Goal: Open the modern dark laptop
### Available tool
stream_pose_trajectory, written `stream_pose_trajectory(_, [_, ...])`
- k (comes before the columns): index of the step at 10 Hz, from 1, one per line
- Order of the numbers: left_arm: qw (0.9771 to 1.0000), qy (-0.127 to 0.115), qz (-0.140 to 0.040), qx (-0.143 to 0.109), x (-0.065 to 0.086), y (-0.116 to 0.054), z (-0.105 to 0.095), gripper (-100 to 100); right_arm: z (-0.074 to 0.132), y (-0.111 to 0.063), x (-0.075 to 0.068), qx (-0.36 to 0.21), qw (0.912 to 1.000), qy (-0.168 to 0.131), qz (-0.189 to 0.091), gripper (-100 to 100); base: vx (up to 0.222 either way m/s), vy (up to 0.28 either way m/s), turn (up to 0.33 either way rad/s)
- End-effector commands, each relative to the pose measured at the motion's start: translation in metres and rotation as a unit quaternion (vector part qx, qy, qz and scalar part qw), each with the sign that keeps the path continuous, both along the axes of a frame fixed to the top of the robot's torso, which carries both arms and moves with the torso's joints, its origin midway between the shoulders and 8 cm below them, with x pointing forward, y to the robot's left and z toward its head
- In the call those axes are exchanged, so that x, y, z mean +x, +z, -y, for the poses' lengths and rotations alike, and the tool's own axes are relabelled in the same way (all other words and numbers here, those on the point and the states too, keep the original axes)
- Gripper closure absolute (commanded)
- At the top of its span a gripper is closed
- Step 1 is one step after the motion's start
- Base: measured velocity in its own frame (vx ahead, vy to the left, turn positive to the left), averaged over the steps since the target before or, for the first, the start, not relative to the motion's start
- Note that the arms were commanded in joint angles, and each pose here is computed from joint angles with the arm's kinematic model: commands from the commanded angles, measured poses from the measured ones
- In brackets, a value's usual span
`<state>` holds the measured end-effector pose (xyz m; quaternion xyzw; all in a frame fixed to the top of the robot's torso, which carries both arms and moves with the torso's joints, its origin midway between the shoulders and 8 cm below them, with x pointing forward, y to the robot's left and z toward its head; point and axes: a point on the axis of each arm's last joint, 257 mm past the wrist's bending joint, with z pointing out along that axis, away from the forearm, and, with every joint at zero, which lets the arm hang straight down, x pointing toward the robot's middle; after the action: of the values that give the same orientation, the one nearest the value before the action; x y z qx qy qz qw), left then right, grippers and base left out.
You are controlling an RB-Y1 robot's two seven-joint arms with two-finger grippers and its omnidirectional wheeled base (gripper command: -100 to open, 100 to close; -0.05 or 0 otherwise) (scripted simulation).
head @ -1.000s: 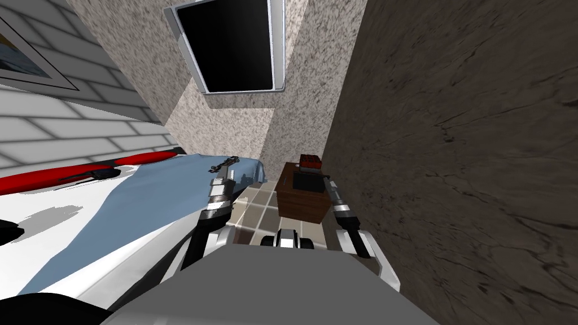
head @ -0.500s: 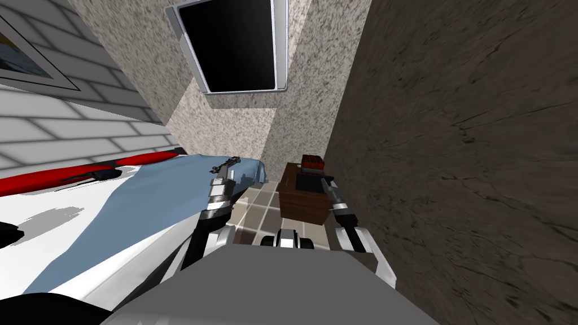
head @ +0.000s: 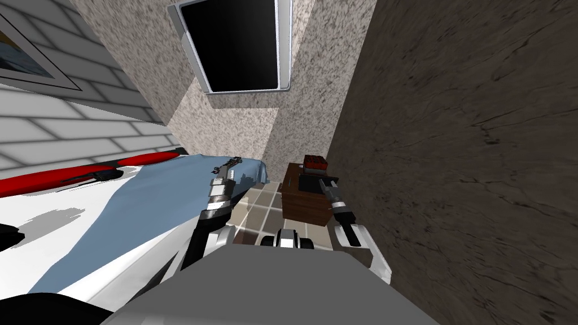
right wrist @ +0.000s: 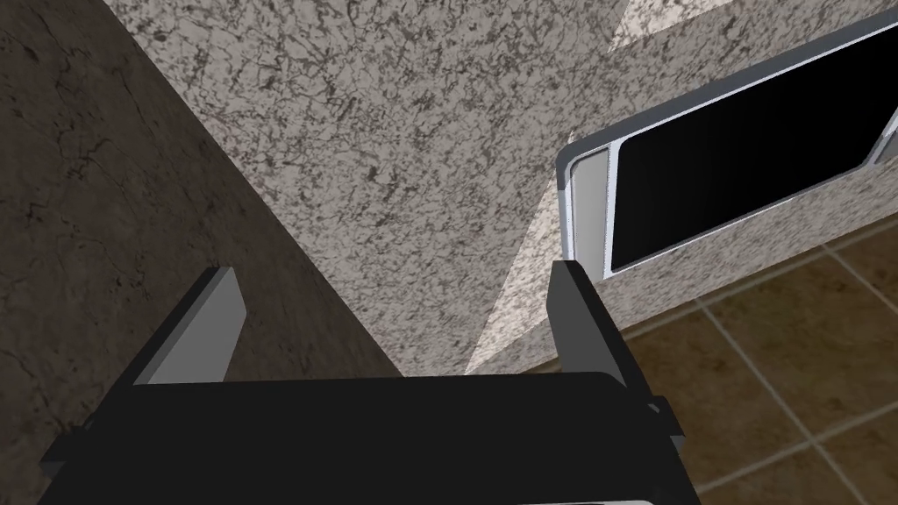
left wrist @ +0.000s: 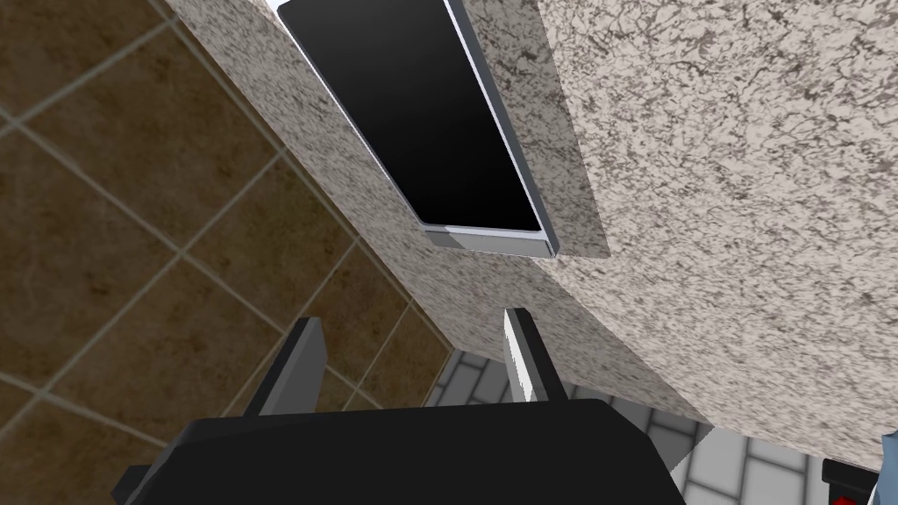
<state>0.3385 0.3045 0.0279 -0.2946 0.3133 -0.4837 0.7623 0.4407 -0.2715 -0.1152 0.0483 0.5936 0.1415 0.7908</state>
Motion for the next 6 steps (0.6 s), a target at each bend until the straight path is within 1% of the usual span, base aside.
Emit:
stream_pose_trajectory(1, [1.0,0.0,0.0,0.0,0.0,0.0,0.0,0,0.004,-0.011,0.008,-0.06,0.9979,-0.023,-0.011,-100,0.028,0.066,0.006])
stream_pose_trajectory(2, [1.0,0.0,0.0,0.0,0.0,0.0,0.0,0,0.004,-0.011,0.008,-0.062,0.9977,-0.024,-0.011,-100,0.021,0.066,0.002])
stream_pose_trajectory(3, [1.0,0.0,0.0,0.0,0.0,0.0,0.0,0,0.007,-0.018,0.013,-0.099,0.9942,-0.039,-0.019,-100,0.029,0.077,0.005])
stream_pose_trajectory(4, [1.0,0.0,0.0,0.0,0.0,0.0,0.0,0,0.007,-0.018,0.013,-0.101,0.9939,-0.039,-0.019,-100,0.026,0.067,0.003])
stream_pose_trajectory(5, [1.0,0.0,0.0,0.0,0.0,0.0,0.0,0,0.01,-0.026,0.018,-0.138,0.9887,-0.053,-0.027,-100,0.037,0.077,0.005])
stream_pose_trajectory(6, [1.0,0.0,0.0,0.0,0.0,0.0,0.0,0,0.01,-0.026,0.018,-0.139,0.9884,-0.054,-0.027,-100,0.027,0.06,0.001])
